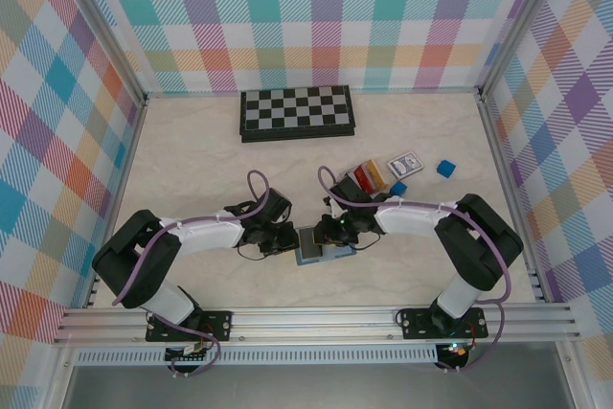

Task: Put the credit cards into the card holder
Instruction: Insert the credit card into the card slot, then pick up the credit card from the storage box.

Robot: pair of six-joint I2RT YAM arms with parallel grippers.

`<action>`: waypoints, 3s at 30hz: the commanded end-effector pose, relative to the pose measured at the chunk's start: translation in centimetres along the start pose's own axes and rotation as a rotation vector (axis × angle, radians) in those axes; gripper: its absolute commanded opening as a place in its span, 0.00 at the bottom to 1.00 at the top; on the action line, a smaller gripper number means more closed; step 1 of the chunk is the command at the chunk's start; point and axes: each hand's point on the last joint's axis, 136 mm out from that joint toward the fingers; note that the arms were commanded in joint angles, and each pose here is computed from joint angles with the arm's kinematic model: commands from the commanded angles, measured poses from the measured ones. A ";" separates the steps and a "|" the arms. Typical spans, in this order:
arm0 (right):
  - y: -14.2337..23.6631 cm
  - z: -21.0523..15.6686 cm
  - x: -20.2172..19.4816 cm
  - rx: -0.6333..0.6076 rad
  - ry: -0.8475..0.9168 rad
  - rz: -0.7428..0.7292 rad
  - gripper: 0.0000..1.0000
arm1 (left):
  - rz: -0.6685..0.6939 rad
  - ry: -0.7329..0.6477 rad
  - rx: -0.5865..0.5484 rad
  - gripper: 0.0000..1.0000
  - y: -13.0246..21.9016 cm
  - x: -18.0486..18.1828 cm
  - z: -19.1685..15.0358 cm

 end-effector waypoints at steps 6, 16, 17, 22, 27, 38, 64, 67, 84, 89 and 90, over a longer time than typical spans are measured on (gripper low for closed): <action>0.8 1.0 -1.4 -0.059 -0.032 -0.125 0.30 | 0.034 -0.037 -0.019 0.13 0.0 0.1 0.2; 0.4 2.1 -0.4 -0.072 -0.029 -0.107 0.36 | 0.042 -0.032 -0.021 0.13 -0.1 0.4 0.1; 0.2 2.3 -0.1 -0.066 -0.025 -0.094 0.35 | 0.041 -0.033 -0.022 0.12 -0.1 0.4 0.1; -0.1 2.5 1.1 -0.051 -0.009 -0.048 0.29 | 0.035 -0.037 -0.025 0.12 0.0 0.2 0.2; -0.8 2.2 0.8 -0.016 -0.014 -0.055 0.29 | 0.027 -0.036 -0.024 0.12 -0.1 0.0 0.3; -0.1 2.1 3.3 -0.002 0.043 0.027 0.24 | 0.032 -0.049 -0.031 0.12 0.0 -0.3 0.7; 10.0 14.6 -4.8 -0.213 0.394 -0.691 0.41 | -0.011 0.000 -0.206 0.38 3.4 -5.9 7.9; 9.9 14.9 -5.3 -0.207 0.415 -0.720 0.41 | -0.004 0.013 -0.196 0.38 3.0 -5.5 7.6; 9.4 16.1 -6.8 -0.185 0.468 -0.829 0.39 | -0.025 0.015 -0.202 0.39 2.8 -5.5 7.5; 10.0 16.1 -6.6 -0.197 0.480 -0.837 0.35 | -0.027 0.016 -0.196 0.39 2.6 -5.5 7.5; 10.1 16.1 -6.5 -0.198 0.480 -0.837 0.34 | -0.027 0.016 -0.197 0.39 2.6 -5.5 7.4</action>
Point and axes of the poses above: each hand's point on the last joint's axis, 136 mm out from that joint toward the fingers, its own y axis back along the fingers, its own x axis along the line the jaws close on, z = x × y, and after that the axes turned 2 degrees about -y, right-handed
